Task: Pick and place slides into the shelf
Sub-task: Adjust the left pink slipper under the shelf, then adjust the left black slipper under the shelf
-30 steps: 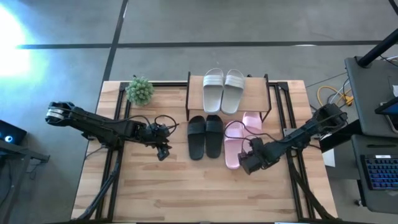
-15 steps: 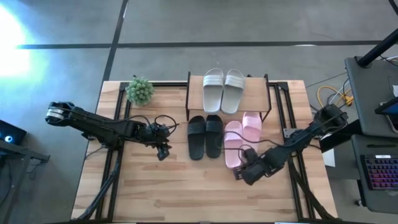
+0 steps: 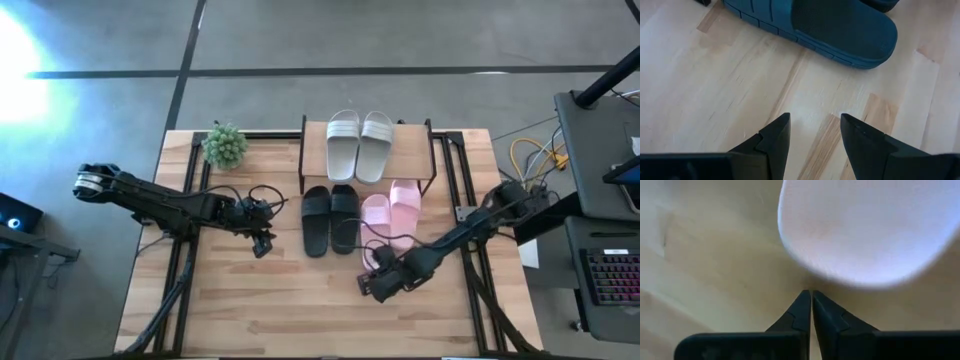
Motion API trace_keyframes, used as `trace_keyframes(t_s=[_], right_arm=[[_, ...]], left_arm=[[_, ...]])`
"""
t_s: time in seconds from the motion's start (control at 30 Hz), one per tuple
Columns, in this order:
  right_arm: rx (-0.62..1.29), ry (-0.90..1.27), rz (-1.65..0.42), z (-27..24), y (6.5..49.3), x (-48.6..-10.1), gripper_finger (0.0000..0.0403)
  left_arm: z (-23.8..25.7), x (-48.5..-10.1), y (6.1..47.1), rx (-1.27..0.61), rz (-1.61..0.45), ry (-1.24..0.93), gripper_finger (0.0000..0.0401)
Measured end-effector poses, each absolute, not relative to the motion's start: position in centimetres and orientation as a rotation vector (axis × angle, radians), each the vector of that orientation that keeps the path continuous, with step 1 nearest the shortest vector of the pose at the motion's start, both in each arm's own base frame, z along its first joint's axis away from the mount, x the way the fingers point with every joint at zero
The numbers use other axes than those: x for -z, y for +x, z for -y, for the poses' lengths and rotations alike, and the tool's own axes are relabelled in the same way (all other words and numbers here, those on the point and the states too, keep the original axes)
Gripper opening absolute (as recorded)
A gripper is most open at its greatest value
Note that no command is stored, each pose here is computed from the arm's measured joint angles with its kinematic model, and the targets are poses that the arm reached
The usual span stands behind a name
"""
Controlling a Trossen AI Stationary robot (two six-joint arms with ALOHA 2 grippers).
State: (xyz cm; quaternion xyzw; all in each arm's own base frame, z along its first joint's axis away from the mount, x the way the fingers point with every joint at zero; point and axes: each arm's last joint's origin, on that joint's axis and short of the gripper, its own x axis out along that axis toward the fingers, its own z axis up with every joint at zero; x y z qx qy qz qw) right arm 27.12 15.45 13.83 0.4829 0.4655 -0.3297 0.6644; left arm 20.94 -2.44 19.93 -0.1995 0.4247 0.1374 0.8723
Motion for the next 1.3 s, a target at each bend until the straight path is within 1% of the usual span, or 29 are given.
trace_keyframes(t_s=[0.13,0.27,0.47,0.67,0.87,0.97,1.07,1.2,1.3], right_arm=[[0.782,1.067,-1.030,-14.8,28.0,-13.4,0.0011],[0.827,1.029,-0.961,-13.6,28.5,-13.4,0.0011],[0.926,0.956,-0.971,-11.6,28.3,-13.4,0.0011],[0.836,0.928,-0.970,-11.4,28.8,-14.2,0.0011],[0.673,0.909,-0.927,-12.1,30.1,-16.0,0.0011],[0.636,0.899,-0.911,-12.3,30.7,-16.8,0.0011],[0.619,0.898,-0.888,-12.2,31.2,-17.4,0.0011],[0.616,0.902,-0.875,-12.1,31.5,-17.7,0.0011],[0.612,0.905,-0.872,-12.1,31.6,-17.8,0.0011]], left_arm=[[2.4,-20.0,21.0,-0.287,-0.885,-0.417,0.0160],[2.4,-19.9,21.0,-0.286,-0.887,-0.419,0.0160],[2.5,-19.9,20.9,-0.283,-0.888,-0.420,0.0160],[2.5,-19.9,20.9,-0.279,-0.891,-0.437,0.0160],[2.6,-19.7,21.1,-0.303,-0.883,-0.501,0.0160],[2.9,-19.4,21.9,-0.259,-0.868,-0.518,0.0160],[3.5,-18.8,23.4,-0.194,-0.820,-0.509,0.0160],[4.7,-17.9,25.9,-0.056,-0.731,-0.480,0.0159],[5.2,-16.8,27.0,0.004,-0.742,-0.490,0.0144]])
